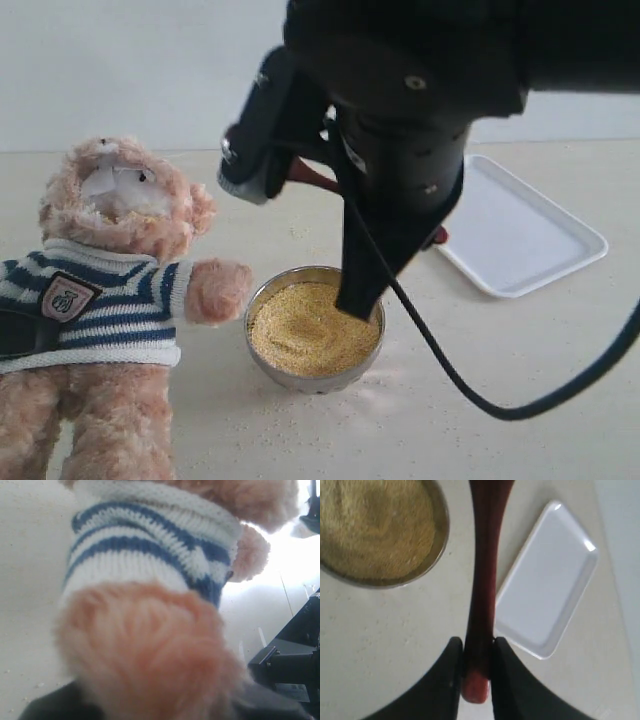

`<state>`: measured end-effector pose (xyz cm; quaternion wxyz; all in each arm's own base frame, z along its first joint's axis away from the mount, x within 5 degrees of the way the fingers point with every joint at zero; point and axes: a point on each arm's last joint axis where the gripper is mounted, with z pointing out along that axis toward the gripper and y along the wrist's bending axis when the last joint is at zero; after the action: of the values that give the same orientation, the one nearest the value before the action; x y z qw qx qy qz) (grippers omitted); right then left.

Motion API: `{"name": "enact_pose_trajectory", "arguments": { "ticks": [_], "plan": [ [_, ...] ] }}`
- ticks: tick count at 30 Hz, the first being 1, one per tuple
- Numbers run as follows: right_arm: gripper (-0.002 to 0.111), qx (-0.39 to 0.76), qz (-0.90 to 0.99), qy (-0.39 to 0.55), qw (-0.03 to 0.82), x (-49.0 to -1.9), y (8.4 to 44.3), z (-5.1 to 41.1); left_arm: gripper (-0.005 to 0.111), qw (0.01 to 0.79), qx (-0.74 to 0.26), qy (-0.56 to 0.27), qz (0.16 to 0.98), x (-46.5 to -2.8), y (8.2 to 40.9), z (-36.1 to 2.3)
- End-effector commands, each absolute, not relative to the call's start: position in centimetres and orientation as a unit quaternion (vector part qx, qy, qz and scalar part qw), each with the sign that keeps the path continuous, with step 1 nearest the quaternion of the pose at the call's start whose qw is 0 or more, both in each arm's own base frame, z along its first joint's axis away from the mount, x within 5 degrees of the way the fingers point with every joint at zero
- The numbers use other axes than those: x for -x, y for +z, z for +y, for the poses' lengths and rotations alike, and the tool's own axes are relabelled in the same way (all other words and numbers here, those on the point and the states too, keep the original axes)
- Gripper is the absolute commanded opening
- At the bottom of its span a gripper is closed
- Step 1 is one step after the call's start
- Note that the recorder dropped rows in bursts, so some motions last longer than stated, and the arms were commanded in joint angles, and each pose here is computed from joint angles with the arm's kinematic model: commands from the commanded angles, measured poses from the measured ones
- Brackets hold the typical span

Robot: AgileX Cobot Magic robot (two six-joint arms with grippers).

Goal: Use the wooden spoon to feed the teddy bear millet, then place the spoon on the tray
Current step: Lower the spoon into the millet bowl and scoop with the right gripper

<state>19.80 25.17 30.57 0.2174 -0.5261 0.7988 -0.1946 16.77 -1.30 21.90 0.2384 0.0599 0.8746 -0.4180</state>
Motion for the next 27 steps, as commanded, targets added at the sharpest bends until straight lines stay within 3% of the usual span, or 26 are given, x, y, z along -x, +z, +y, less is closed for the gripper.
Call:
{"name": "enact_pose_trajectory", "arguments": {
  "ticks": [1,9,27],
  "plan": [
    [0.000,0.530,0.804,-0.215,0.164,-19.9,27.9,23.4,0.005,0.246,-0.059,-0.427,0.868,-16.7,22.2,-1.4],
    [0.000,0.575,0.729,-0.334,0.159,-20.5,25.6,22.2,0.005,0.246,-0.059,-0.427,0.868,-16.7,22.2,-1.4],
    [0.000,0.657,0.623,-0.409,0.113,-20.4,20.5,25.7,0.005,0.246,-0.059,-0.427,0.868,-16.7,22.2,-1.4]
  ]
}}
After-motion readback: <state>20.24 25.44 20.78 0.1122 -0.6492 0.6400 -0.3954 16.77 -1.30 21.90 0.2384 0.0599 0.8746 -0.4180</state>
